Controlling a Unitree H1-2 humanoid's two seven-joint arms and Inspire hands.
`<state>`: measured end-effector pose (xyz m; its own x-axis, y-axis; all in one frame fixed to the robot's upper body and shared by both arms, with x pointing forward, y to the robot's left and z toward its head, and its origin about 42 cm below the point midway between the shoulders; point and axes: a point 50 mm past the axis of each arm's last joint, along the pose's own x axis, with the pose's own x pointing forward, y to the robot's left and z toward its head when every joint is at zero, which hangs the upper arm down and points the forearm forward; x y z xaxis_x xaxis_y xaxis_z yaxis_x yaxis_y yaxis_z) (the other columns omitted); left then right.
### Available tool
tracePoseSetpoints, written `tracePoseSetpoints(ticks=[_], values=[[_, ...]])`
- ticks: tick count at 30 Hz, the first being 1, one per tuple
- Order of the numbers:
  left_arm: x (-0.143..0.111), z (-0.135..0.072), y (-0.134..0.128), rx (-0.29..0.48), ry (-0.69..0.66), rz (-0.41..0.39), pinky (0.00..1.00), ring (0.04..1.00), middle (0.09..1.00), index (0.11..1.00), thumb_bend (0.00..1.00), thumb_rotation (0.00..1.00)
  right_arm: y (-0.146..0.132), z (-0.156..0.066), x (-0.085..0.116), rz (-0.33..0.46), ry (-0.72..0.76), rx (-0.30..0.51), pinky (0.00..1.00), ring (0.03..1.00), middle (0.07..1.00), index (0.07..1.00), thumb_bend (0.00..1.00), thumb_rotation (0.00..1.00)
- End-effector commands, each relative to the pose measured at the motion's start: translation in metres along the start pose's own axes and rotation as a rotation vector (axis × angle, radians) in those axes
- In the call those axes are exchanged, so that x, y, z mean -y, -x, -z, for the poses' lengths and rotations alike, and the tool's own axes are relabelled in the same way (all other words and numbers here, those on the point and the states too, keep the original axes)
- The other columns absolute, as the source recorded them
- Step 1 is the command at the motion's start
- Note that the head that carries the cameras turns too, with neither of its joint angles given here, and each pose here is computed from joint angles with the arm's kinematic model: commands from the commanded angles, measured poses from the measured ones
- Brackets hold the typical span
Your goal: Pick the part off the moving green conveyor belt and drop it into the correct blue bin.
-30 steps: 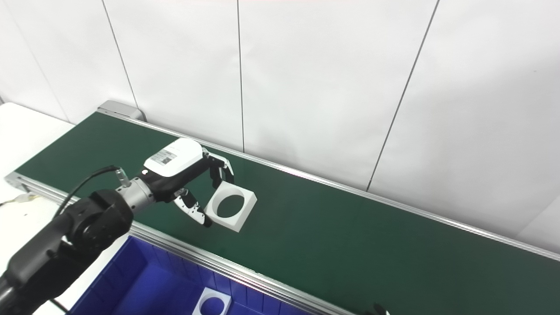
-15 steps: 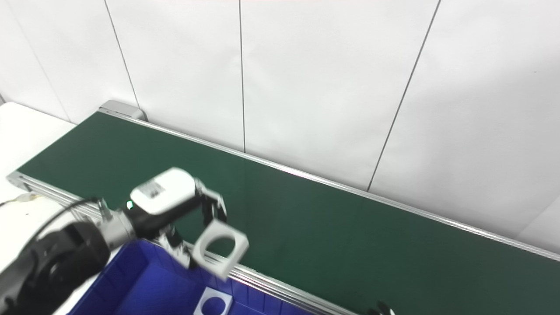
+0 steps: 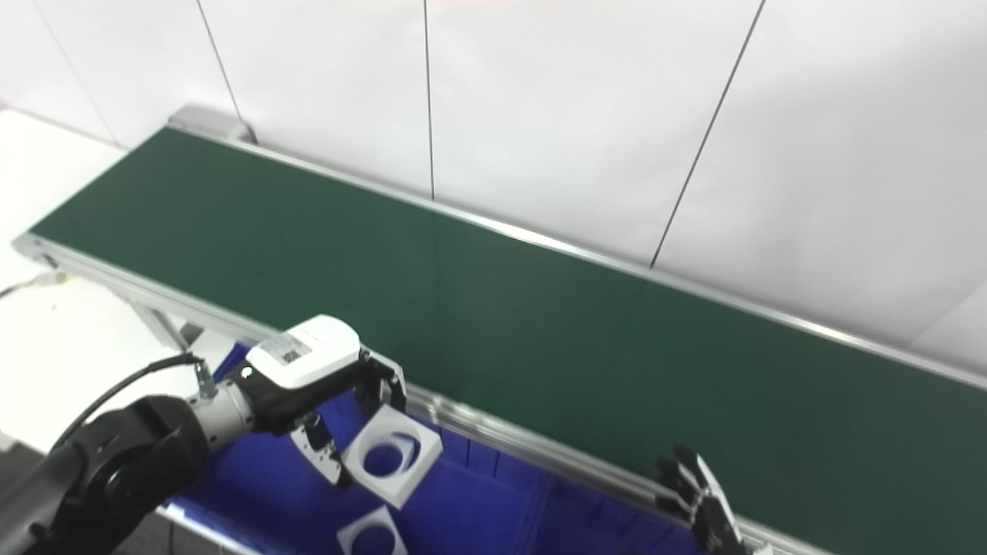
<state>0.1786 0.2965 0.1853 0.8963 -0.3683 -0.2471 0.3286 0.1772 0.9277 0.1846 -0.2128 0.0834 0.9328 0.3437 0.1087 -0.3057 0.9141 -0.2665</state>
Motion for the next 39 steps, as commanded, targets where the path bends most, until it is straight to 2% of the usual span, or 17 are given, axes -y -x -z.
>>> tracePoseSetpoints(ticks=[1,3,8,19,22,29,33,34,35,36,38,39], values=[[0.001,0.000,0.000,0.005,-0.022,-0.034,0.65,0.523,0.470,0.497,0.52,0.00,-0.006,-0.012,0.007,0.012,-0.002,0.044,0.71,0.796,0.823,0.896,0.72,0.57],[0.009,0.005,0.000,-0.010,-0.018,-0.025,0.54,0.485,0.469,0.498,0.52,0.00,-0.007,-0.013,0.008,0.014,-0.001,0.044,0.70,0.790,0.816,0.889,0.74,0.57],[0.029,0.017,-0.002,-0.057,-0.003,-0.006,0.51,0.466,0.448,0.505,0.52,0.00,-0.008,-0.015,0.010,0.016,-0.004,0.040,0.69,0.785,0.813,0.885,0.76,0.59],[0.068,0.043,-0.009,-0.147,0.001,0.037,0.55,0.484,0.436,0.515,0.52,0.00,-0.007,-0.017,0.012,0.014,-0.004,0.038,0.69,0.782,0.807,0.882,0.77,0.59],[0.072,0.044,-0.011,-0.165,-0.011,0.044,0.60,0.514,0.454,0.510,0.52,0.00,-0.007,-0.017,0.012,0.011,-0.006,0.036,0.69,0.783,0.809,0.884,0.77,0.58],[0.076,0.046,-0.015,-0.181,-0.033,0.045,0.59,0.519,0.457,0.507,0.52,0.00,-0.006,-0.016,0.011,0.015,-0.013,0.036,0.69,0.783,0.810,0.880,0.77,0.57],[0.075,0.045,-0.014,-0.194,-0.071,0.048,0.58,0.578,0.502,0.490,0.52,0.00,-0.006,-0.017,0.010,0.013,-0.014,0.039,0.69,0.784,0.811,0.881,0.76,0.57],[0.075,0.045,-0.013,-0.200,-0.087,0.052,0.60,0.646,0.640,0.634,0.71,0.00,-0.006,-0.017,0.010,0.013,-0.015,0.040,0.69,0.782,0.811,0.881,0.76,0.57],[0.074,0.043,-0.013,-0.209,-0.089,0.060,0.61,0.669,0.688,0.684,0.78,0.00,-0.006,-0.016,0.009,0.013,-0.014,0.039,0.69,0.782,0.811,0.881,0.76,0.57],[0.073,0.042,-0.012,-0.220,-0.089,0.069,0.65,0.743,0.804,0.833,0.86,0.01,-0.006,-0.016,0.009,0.013,-0.014,0.039,0.69,0.783,0.812,0.882,0.76,0.58],[0.073,0.043,-0.011,-0.240,-0.095,0.080,0.73,0.872,0.947,0.970,0.95,0.03,-0.006,-0.015,0.009,0.014,-0.016,0.037,0.69,0.783,0.812,0.880,0.77,0.58],[0.074,0.044,-0.010,-0.247,-0.099,0.081,0.74,0.887,0.958,0.976,0.96,0.03,-0.006,-0.015,0.009,0.014,-0.016,0.037,0.69,0.783,0.811,0.880,0.77,0.58]])
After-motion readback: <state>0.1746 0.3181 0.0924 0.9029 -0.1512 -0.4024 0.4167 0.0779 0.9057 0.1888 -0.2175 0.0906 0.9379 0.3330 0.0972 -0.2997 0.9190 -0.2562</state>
